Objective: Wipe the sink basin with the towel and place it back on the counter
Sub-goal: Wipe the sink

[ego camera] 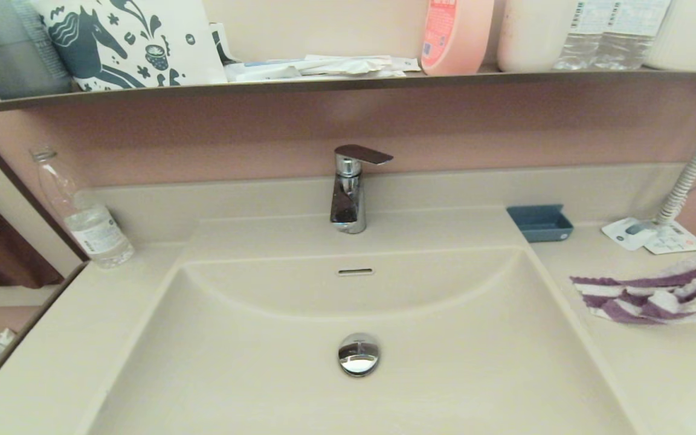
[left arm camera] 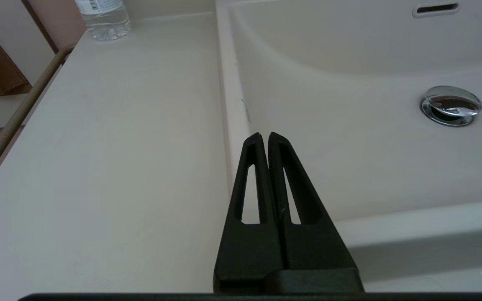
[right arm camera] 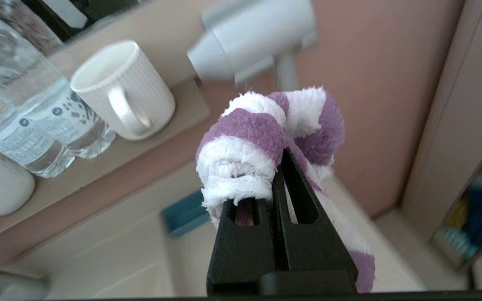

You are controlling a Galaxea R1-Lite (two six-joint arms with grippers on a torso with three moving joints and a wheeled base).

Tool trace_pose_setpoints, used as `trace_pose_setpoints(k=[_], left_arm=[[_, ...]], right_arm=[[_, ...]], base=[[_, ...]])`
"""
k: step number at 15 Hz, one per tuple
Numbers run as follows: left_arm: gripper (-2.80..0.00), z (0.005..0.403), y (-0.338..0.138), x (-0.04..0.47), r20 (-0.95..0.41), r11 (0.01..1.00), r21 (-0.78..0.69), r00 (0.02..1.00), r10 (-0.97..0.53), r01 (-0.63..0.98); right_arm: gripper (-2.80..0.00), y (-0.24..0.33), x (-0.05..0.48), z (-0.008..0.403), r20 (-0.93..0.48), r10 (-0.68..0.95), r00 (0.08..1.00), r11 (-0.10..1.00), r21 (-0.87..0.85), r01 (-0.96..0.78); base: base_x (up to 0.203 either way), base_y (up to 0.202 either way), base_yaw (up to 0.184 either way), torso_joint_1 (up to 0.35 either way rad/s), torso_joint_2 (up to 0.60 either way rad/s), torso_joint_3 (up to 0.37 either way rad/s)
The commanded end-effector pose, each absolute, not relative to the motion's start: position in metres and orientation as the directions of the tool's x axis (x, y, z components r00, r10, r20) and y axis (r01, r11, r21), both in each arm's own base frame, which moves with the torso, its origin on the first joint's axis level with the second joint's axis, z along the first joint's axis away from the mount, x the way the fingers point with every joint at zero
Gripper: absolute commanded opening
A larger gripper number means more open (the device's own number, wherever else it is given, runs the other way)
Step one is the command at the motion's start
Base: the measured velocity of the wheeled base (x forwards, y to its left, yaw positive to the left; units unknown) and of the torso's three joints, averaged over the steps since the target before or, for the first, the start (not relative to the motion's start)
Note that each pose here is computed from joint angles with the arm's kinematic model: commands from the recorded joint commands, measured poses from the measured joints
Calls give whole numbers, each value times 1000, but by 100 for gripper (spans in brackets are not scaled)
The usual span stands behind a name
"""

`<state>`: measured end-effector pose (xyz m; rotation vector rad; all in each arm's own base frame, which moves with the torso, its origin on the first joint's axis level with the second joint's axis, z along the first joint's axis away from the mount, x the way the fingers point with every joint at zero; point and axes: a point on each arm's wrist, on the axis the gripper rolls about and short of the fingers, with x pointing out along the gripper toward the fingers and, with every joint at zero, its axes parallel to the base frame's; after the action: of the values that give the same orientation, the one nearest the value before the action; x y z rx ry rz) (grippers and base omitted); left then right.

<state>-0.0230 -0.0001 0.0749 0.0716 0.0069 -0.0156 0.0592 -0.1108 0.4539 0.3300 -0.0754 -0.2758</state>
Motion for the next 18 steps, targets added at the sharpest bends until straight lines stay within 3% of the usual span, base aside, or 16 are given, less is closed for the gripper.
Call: trace_pose_setpoints(k=[1,5,9,14,18], left_arm=[[-280,75,0,-23,-8,997,72,1000,-15,16],[-280,75,0,-23,-9,997,72,1000,-15,16],[-280,75,0,-23,-8,997,72,1000,-15,16],[-280,75,0,-23,-9,997,72,1000,-14,15],[-280,75,0,-23,-9,997,72,1000,-15,16]], right_arm=[[-280,-109,58,461,73,-282,957,928,273,252],[-280,-105,56,472,149,-316,937,939,188,287],[-280,-104,57,466,129,-305,944,939,203,276],[-280,-101,78,414,-141,-183,973,965,163,205],[-280,-100,120,348,-408,-92,908,961,204,189]], base=[[0,0,0,0,0,0],[0,0,0,0,0,0],[0,0,0,0,0,0],[0,0,0,0,0,0],[0,0,0,0,0,0]])
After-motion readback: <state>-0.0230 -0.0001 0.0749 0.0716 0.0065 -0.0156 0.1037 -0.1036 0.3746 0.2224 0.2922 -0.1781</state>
